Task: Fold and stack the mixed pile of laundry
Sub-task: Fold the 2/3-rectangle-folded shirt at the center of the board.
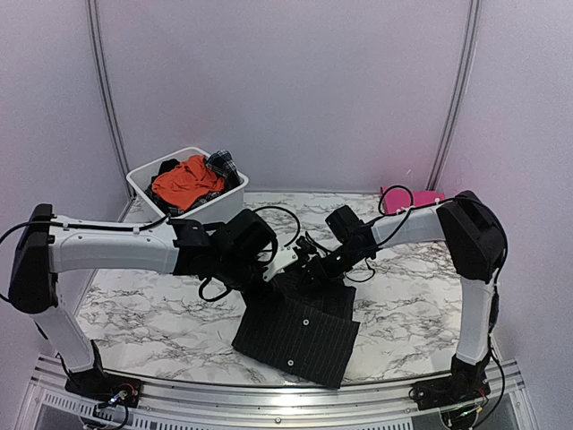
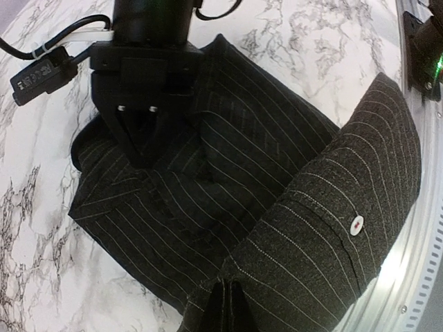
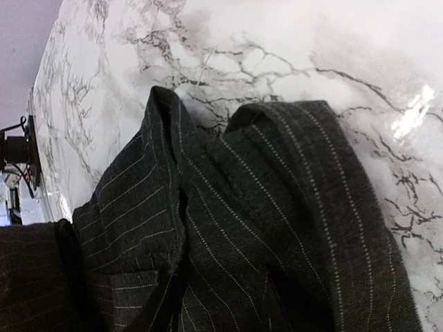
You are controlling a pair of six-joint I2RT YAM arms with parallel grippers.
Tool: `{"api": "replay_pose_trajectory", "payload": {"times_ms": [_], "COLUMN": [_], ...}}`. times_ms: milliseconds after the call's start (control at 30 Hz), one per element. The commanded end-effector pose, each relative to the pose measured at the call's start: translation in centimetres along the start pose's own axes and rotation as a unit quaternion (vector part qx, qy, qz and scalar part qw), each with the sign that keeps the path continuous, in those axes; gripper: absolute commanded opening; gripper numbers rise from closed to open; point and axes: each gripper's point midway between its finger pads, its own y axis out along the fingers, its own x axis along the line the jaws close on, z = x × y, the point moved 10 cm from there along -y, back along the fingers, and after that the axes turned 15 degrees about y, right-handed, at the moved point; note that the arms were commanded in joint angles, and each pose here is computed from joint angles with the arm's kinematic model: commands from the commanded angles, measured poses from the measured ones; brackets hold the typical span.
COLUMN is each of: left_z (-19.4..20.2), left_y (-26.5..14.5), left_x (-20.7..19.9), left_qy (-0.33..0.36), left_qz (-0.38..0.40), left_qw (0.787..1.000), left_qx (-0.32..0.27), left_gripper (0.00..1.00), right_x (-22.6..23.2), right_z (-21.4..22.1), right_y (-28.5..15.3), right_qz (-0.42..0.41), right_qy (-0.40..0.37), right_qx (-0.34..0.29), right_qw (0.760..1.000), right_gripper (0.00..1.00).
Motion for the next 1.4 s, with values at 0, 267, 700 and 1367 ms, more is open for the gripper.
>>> {"api": "replay_pose_trajectory", "payload": {"times_ms": [0,267,700,1367], "left_z": [-1.3,-2.0,-0.6,-2.5], "left_y": [0.9,2.2,3.7,3.7], "left_x": [2.7,5.7,5.2,10.1], "left_qy": [-0.008,-0.017,-0.014,-0.053], "left_qz": [-0.035,-0.047,-0.014,-0.057], "left_qw": [0.999,0.998,0.999,0.995], "left_qx": [-0.028,-0.045,-0.033,-0.065], "left_gripper": [0.00,0.00,0.00,0.00], "right_x": [0.3,1.4,3.4,-2.6], "right_z": [0.8,1.4,-5.1,-1.1], "right_y": [0.5,0.1,-6.3,0.0], "right_qz": [-0.017,-0.062,-0.024,0.016], "right_qy": [-0.017,-0.033,-0.068,-0.025], "right_qx": [0.020,0.041,-0.037,0.051], "right_qw": [1.000,0.997,0.997,0.998], "right_gripper": [0.37,0.34,0.38,0.06]}}
